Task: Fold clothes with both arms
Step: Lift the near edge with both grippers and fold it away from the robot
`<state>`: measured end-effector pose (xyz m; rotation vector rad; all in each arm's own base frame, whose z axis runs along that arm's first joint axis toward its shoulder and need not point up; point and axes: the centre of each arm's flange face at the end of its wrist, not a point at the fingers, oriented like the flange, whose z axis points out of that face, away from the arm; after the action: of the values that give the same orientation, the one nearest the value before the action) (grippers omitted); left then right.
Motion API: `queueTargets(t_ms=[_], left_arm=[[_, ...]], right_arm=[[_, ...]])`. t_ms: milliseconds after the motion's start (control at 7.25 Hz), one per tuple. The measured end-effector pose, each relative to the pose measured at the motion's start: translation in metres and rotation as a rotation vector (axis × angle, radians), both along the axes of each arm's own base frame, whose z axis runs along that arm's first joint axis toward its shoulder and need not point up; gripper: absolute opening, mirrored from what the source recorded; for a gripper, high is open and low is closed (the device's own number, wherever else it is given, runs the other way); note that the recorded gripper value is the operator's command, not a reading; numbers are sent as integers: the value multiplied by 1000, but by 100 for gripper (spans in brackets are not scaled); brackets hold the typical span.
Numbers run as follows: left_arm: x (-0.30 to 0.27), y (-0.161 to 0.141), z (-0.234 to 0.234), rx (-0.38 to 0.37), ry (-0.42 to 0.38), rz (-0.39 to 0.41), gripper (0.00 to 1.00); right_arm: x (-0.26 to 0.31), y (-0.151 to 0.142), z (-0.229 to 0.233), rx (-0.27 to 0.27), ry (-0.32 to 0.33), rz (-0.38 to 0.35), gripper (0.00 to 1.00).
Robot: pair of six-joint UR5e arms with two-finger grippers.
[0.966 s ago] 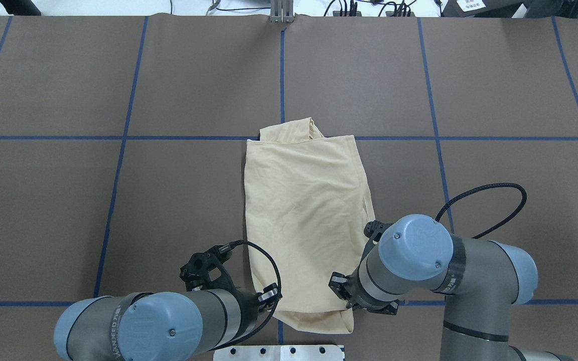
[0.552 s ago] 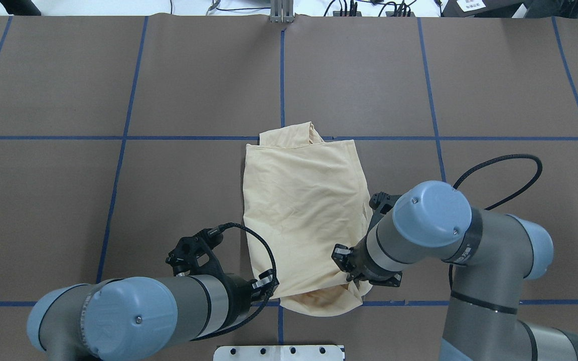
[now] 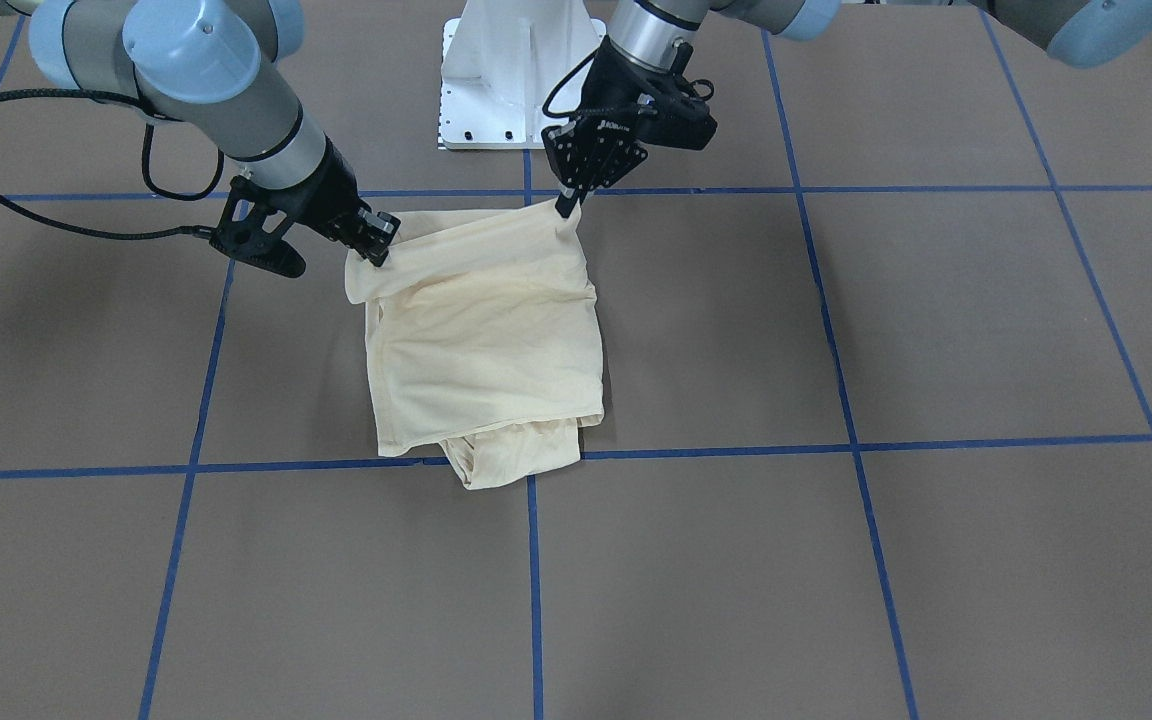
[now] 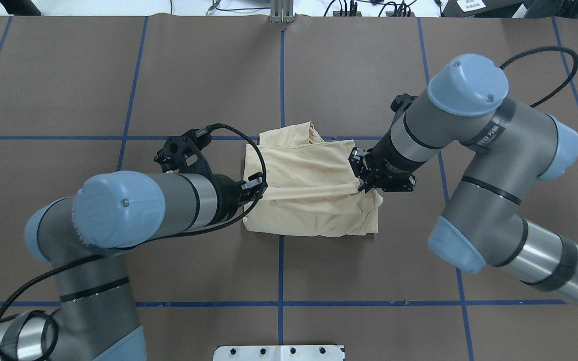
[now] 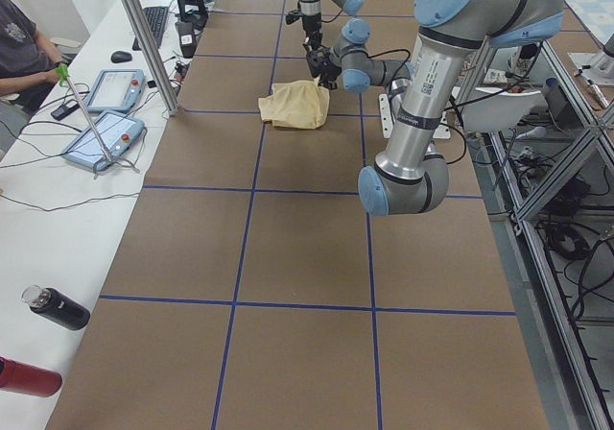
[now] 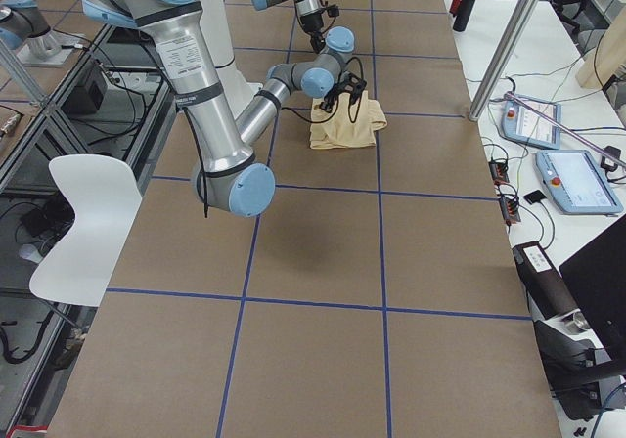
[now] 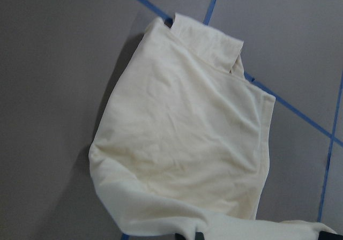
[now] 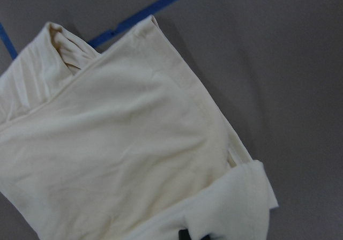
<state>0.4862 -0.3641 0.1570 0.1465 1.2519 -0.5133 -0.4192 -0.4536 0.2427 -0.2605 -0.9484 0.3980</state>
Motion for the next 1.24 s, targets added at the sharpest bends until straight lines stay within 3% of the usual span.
queueTargets(t_ms=[414,966,1103,1241], left_arm=[[29,-84,44,45,-15,-78,0],[35,-106,57,57,-26,-95,0],[43,-111,54,58,-19,-97,26],[50,-115,52,58,-14,-98,70]], right_arm=[[-39,-79,-7,22,24,21,0],[-69,-113,6,32,21,34,0],[-70,-115,5,31,18,36,0],[-71,-115,4,31,14,37,67]])
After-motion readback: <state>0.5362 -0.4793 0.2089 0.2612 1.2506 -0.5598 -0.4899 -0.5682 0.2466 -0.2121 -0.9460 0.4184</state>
